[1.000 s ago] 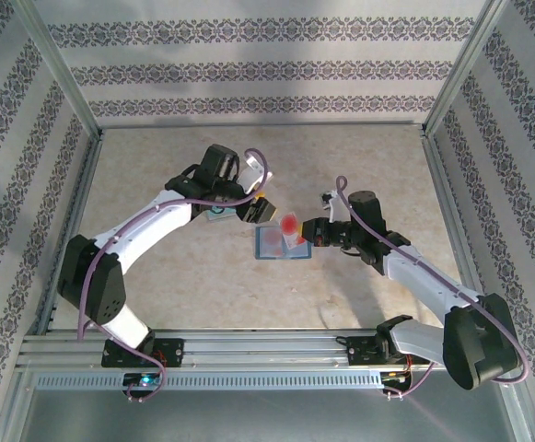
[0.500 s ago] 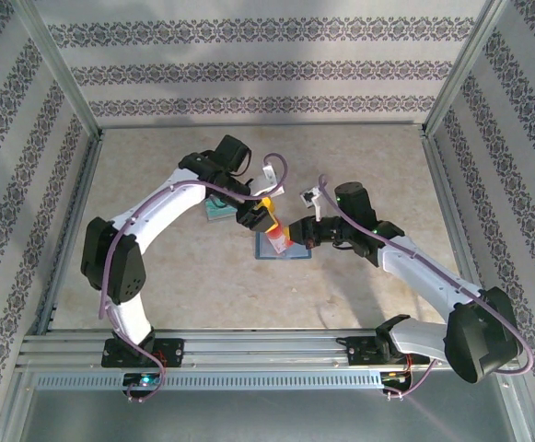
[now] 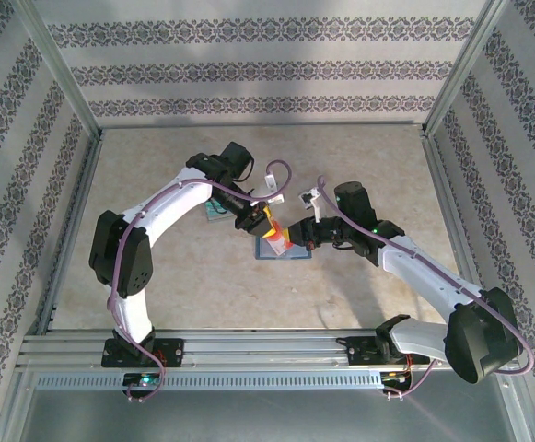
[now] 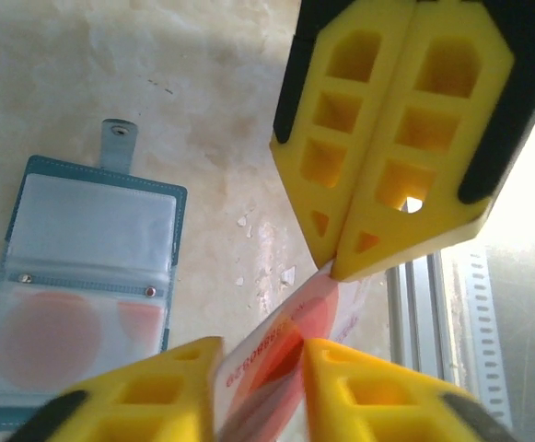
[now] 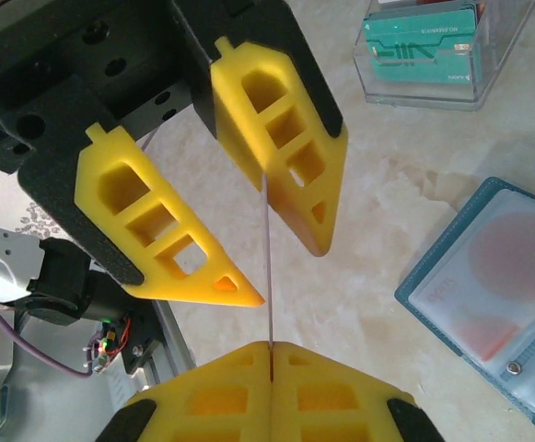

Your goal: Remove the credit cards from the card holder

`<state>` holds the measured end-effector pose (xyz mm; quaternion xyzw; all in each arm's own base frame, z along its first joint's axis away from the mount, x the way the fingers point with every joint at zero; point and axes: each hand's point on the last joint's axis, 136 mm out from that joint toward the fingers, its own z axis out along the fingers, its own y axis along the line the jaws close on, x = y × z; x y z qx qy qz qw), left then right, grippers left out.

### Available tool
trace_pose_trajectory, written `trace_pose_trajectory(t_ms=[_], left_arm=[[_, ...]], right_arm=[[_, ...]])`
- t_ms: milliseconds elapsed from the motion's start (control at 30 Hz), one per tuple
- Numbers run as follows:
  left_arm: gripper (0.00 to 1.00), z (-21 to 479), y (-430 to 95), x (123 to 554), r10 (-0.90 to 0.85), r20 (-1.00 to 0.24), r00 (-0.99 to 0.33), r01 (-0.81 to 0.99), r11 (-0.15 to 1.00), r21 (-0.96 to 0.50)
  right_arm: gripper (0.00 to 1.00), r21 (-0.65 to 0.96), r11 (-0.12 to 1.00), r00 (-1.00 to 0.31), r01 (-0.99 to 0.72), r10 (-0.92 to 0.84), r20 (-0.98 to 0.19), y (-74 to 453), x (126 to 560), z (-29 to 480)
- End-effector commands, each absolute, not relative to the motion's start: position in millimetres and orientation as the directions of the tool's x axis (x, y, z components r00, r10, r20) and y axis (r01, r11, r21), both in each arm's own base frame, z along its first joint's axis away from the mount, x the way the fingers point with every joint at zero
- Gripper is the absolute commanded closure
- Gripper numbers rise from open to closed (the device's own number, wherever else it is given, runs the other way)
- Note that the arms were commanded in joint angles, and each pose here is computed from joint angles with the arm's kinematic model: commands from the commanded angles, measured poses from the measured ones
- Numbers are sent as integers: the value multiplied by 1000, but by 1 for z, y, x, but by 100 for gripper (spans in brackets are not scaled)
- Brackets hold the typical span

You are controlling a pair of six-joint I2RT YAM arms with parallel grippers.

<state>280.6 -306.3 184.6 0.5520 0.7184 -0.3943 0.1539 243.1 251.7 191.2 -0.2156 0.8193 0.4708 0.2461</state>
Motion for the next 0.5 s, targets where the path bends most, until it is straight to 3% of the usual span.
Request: trace_pose_trajectory(t_ms=[0,100,167,333,467], left_arm=[[84,194,-307,272,663,-669,-335,909,42,-414],[99,196,-306,270,660,-675,-330,911,35,-410],[100,199,-306,269,654,-685,-321,917,33,-397],[100,206,-304,272,629,-710,-315,934,72,-350],[100,208,-297,260,645,-706,-294,935,43,-351]], right_arm=[[100,636,419,-734,-649,-125,-667,257,241,212],[100,629,432,-731,-647,-117,-672,255,242,212],[100,622,446,-728,-644,-108,-677,253,244,212],[67,606,501,-720,-618,-52,-692,243,252,213],[57,599,503,-707,-623,-33,-707,239,251,220]])
